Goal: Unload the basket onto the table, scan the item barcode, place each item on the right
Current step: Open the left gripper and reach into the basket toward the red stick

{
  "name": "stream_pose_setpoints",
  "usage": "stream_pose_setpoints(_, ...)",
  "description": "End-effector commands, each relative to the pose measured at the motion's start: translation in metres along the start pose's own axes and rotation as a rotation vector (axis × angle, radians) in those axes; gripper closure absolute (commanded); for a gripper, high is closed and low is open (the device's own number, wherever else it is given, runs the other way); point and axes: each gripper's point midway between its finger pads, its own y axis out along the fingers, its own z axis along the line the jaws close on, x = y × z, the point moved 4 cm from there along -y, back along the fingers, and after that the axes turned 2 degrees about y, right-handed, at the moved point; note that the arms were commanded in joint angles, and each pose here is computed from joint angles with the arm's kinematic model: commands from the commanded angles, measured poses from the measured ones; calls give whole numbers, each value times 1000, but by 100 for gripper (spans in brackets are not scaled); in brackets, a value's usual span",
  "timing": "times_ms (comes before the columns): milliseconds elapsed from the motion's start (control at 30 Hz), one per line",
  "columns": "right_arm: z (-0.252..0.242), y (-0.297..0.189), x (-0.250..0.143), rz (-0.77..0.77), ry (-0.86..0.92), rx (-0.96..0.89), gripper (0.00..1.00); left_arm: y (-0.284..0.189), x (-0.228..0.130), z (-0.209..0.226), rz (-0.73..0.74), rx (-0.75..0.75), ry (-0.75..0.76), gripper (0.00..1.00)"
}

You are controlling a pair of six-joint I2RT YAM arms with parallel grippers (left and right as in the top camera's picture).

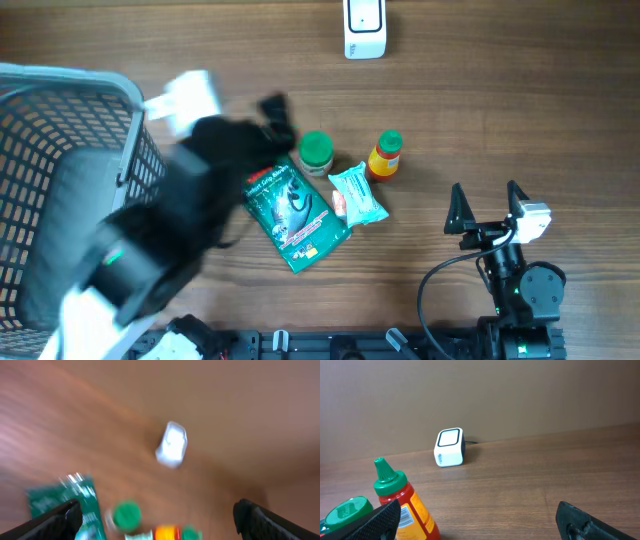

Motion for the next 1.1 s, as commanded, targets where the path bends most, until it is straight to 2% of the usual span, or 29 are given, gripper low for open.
stream_pose_setpoints(0,0,0,1,-5,10,-7,0,-64,75,66,-350,155,-169,0)
stream_pose_setpoints(167,0,0,1,-5,10,-7,0,-100,97,136,-515,424,-286,0)
stream_pose_setpoints(300,0,0,1,-5,10,-7,0,-103,94,180,-513,624,-392,0)
stream_pose_setpoints(400,0,0,1,-5,10,-7,0,-99,89,207,-478,704,-524,0)
stream_pose_setpoints(500,0,0,1,-5,10,-7,0,-83,85,237,-379,744,-669,0)
stream_pose_setpoints(567,0,0,1,-5,10,-7,0,-77,72,262,-307,800,-834,0)
stream_pose_setpoints(667,0,0,1,-5,9,-7,0,-71,47,298,-187,918,-1091,0)
stream_pose_setpoints(800,0,0,1,-5,10,-7,0,-71,9,344,35,1123,-1333,0)
stream_pose_setpoints(933,0,0,1,-5,11,-7,0,-64,-2,362,154,1176,-1340,2)
stream_pose_setpoints(1000,0,0,1,-5,10,-7,0,-59,-5,368,230,1175,-1289,15)
stream_pose_setpoints(1067,0,0,1,-5,10,-7,0,-58,-9,369,271,1187,-1288,17)
